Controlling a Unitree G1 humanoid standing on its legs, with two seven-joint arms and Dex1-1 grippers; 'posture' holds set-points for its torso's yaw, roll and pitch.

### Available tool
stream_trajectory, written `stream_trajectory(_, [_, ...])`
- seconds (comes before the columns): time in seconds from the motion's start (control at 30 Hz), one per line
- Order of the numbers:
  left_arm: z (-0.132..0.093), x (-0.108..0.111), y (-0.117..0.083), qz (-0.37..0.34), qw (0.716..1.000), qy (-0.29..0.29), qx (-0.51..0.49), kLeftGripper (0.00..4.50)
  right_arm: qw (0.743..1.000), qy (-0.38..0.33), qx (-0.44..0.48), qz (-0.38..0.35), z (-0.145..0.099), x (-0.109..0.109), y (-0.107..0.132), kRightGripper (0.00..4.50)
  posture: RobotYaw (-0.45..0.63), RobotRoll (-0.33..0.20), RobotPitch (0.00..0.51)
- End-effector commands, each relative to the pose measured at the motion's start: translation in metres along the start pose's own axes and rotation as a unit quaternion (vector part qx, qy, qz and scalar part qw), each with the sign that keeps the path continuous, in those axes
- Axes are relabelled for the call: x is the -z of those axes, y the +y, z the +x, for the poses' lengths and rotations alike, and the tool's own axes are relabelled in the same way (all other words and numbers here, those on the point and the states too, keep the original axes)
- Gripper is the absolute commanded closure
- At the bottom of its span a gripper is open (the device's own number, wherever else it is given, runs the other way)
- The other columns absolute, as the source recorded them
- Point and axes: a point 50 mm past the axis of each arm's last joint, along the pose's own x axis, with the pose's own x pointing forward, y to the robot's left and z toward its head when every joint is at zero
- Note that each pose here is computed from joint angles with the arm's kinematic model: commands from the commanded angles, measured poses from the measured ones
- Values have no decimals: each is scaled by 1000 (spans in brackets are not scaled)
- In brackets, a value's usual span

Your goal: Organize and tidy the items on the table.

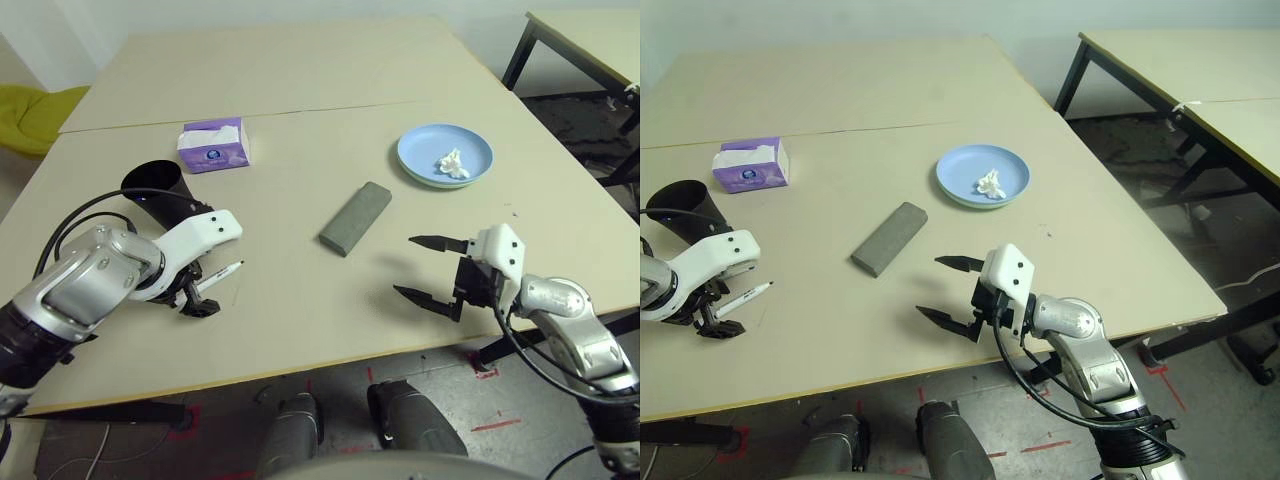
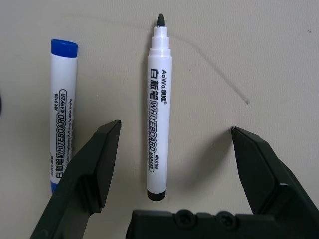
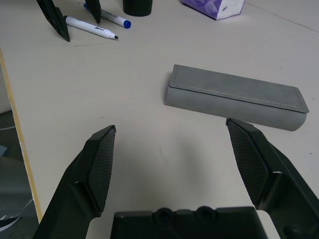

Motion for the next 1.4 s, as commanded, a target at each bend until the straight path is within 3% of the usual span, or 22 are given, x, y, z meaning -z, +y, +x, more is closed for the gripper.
stream_trajectory(0.03, [7, -1, -3, 6, 1000, -5, 5, 198, 1000, 4, -8, -8, 2, -2, 1, 0, -259, 0, 111])
stream_trajectory(0.17, [7, -2, -2, -8, 1000, -14, 7, 1241, 1000, -3, -6, -11, 5, -5, 0, 0, -256, 0, 101])
stream_trajectory(0.47, [6, -2, 0, -11, 1000, -17, 3, 4240, 1000, -18, 2, -24, 12, -17, -9, 0, -254, 0, 81])
stream_trajectory(0.7, [0, -2, -2, 16, 999, -30, 24, 4264, 1000, -3, -8, -17, 6, -11, -7, 0, -231, 0, 86])
stream_trajectory(0.93, [-34, -9, -9, 7, 981, -173, 88, 4264, 999, -28, -43, -15, 2, -14, -1, 0, -198, 0, 94])
stream_trajectory(1.17, [-72, -20, -7, -103, 916, -384, 50, 4264, 993, -69, -93, -21, 8, -20, 1, 0, -138, 0, 101])
stream_trajectory(1.4, [-105, -17, 3, -203, 844, -494, -51, 4264, 994, -100, -43, 31, 23, -23, -14, 0, -62, 0, 106])
